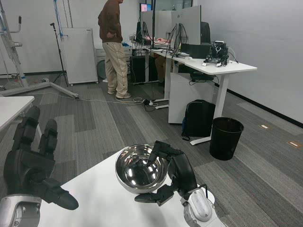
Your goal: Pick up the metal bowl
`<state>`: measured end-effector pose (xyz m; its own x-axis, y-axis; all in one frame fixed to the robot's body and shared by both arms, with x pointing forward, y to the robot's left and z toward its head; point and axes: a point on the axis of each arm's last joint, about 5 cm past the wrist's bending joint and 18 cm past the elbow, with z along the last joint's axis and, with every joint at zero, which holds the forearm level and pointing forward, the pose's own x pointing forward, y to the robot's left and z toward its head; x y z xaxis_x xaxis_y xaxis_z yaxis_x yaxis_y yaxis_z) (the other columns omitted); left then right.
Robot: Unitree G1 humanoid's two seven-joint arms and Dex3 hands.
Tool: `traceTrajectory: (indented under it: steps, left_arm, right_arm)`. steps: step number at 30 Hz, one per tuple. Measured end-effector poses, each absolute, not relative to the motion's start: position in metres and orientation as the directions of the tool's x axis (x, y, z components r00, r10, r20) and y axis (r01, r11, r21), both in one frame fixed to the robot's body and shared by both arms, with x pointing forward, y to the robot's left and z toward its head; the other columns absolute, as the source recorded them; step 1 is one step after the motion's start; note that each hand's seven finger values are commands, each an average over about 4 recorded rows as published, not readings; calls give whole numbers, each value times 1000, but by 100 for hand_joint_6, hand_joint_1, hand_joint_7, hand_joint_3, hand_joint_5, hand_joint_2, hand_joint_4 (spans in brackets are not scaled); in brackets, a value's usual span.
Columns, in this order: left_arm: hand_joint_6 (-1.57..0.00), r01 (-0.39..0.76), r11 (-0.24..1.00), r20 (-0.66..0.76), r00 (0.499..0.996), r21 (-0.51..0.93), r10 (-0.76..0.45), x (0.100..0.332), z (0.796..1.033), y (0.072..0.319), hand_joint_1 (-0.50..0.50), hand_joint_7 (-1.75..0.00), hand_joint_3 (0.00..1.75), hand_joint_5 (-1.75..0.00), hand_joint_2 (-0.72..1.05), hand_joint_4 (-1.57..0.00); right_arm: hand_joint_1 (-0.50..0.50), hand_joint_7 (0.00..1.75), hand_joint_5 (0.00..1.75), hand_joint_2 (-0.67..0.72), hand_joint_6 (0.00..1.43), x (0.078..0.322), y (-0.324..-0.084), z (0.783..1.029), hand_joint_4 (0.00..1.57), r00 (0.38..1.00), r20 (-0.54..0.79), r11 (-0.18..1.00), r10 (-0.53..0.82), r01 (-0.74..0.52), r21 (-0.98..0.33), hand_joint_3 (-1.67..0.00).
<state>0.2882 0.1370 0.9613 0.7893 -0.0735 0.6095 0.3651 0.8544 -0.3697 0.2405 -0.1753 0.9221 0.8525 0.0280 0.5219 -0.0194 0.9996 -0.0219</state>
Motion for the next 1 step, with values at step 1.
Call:
traceTrajectory:
  steps: [1]
  left_arm:
    - [-3,365,855,609,790,-370,-73,288,961,137,-50,-35,0,0,-64,-11]
  right_arm:
    - [17,140,136,-35,86,241,-175,922,123,853,522,1000,28,-19,-22,-95]
